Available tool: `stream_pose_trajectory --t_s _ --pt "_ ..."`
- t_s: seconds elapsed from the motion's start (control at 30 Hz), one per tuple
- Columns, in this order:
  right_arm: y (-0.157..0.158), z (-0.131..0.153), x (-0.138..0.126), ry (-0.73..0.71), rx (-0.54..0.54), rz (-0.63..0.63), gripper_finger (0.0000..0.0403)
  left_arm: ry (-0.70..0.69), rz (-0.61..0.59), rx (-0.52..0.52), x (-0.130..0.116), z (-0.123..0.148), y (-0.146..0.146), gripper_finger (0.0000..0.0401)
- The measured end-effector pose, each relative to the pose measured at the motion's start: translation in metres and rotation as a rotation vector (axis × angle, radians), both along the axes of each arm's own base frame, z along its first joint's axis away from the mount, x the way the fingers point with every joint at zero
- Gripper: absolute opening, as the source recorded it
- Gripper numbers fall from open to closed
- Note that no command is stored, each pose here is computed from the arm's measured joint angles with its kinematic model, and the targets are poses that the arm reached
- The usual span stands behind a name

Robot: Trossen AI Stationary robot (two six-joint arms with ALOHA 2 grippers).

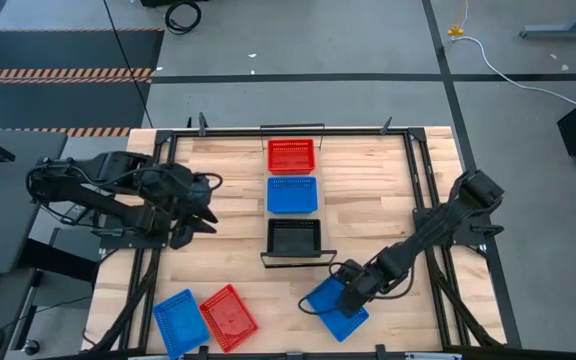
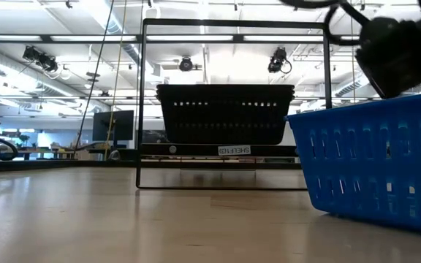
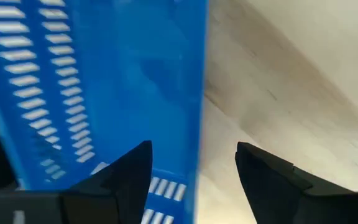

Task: Stack baskets on shelf by color
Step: Stack the right blue bin on the blue bin on the shelf

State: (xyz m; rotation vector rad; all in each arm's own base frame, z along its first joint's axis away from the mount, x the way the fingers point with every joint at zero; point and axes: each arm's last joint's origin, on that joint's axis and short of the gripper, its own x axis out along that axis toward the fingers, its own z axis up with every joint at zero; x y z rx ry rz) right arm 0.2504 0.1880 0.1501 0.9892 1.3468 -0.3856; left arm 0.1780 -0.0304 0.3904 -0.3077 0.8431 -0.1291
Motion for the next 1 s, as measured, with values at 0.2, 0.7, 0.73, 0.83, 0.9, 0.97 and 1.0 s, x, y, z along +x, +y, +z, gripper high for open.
stream_pose_trajectory --t_s 0.2,0.7,0.73,0.83,0.9,0.97,1.0 --pt "0.001 0.003 -0.015 0.073 -0.054 0.059 0.0171 0.006 0.016 -0.013 0.0 0.0 0.0 0.0132" --pt "-0.013 0.039 -0.063 0.234 -0.139 0.246 0.0007 -0.032 0.109 0.064 0.002 0.001 0.003 0.0132" --pt "-0.018 0.047 -0.069 0.244 -0.146 0.243 0.0007 -0.034 0.121 0.065 0.003 0.002 0.004 0.0132" --pt "-0.04 0.074 -0.089 0.29 -0.177 0.208 0.0008 -0.064 0.146 0.065 0.005 0.004 0.004 0.0132" --pt "-0.057 0.093 -0.102 0.306 -0.216 0.183 0.0008 -0.081 0.159 0.067 0.008 0.004 0.004 0.0132" --pt "-0.076 0.113 -0.113 0.287 -0.259 0.154 0.0006 -0.093 0.169 0.072 0.012 0.004 0.003 0.0132" --pt "-0.085 0.122 -0.117 0.264 -0.284 0.142 0.0006 -0.092 0.17 0.073 0.015 0.003 0.003 0.0132"
